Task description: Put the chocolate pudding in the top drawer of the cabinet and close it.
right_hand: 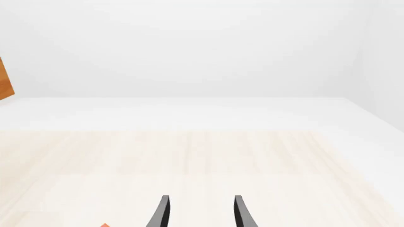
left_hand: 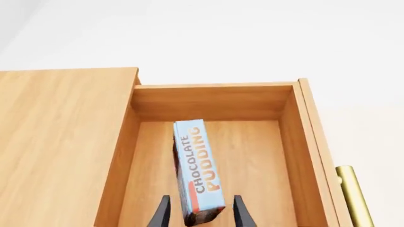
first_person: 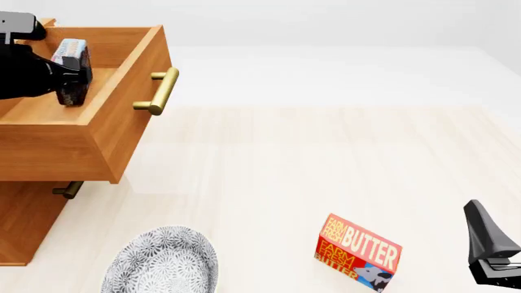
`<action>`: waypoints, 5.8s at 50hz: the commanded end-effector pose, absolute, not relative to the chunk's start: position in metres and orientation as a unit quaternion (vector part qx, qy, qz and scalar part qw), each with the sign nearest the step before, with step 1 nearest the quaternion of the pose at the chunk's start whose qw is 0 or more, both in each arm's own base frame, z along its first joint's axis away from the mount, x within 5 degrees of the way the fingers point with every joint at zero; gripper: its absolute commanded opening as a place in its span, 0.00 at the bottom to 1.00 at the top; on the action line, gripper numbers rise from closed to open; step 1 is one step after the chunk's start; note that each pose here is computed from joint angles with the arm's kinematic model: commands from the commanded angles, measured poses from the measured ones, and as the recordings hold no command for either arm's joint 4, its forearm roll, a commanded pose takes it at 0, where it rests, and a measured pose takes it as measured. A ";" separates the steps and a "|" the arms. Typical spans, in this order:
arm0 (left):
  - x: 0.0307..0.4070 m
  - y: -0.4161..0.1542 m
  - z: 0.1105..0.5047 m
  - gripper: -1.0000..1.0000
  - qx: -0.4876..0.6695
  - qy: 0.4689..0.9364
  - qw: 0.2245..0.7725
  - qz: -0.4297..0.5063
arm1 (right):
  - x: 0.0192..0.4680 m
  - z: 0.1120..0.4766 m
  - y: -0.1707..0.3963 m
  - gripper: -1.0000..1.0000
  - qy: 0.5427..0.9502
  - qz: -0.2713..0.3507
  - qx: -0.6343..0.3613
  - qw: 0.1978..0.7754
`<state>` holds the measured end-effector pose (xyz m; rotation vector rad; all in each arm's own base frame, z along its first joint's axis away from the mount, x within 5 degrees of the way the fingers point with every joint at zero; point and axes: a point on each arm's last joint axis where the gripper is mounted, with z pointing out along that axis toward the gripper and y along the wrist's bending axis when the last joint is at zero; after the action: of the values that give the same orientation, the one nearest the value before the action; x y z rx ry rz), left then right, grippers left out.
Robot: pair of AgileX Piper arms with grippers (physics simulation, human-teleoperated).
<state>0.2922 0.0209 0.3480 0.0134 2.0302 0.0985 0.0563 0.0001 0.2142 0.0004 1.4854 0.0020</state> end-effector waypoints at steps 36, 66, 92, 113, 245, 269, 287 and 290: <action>0.272 0.015 0.361 1.00 0.016 0.845 0.533 0.039 | 0.056 0.214 0.000 1.00 0.676 0.001 0.000 0.737; 0.241 -0.006 0.397 1.00 0.050 0.826 0.561 0.020 | 0.056 0.214 0.000 1.00 0.676 0.001 0.000 0.737; 0.219 -0.032 0.420 1.00 0.107 0.814 0.570 -0.008 | 0.056 0.214 0.000 1.00 0.676 0.001 0.000 0.737; 0.203 -0.064 0.443 1.00 0.168 0.801 0.572 -0.055 | 0.056 0.214 0.000 1.00 0.676 0.001 0.000 0.737; 0.262 -0.182 0.359 1.00 0.157 0.870 0.425 -0.194 | 0.056 0.214 0.000 1.00 0.676 0.001 0.000 0.737; 0.270 -0.177 0.346 1.00 0.132 0.878 0.417 -0.192 | 0.056 0.214 0.000 1.00 0.676 0.001 0.000 0.737; 0.273 -0.168 0.338 1.00 0.119 0.882 0.417 -0.185 | 0.056 0.214 0.000 1.00 0.676 0.001 0.000 0.737; 0.274 -0.165 0.338 1.00 0.117 0.882 0.419 -0.182 | 0.056 0.214 0.000 1.00 0.676 0.001 0.000 0.737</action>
<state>0.2707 -0.1711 0.3441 0.3135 2.1995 -0.4774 0.0563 0.0001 0.2142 0.0004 1.4855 0.0020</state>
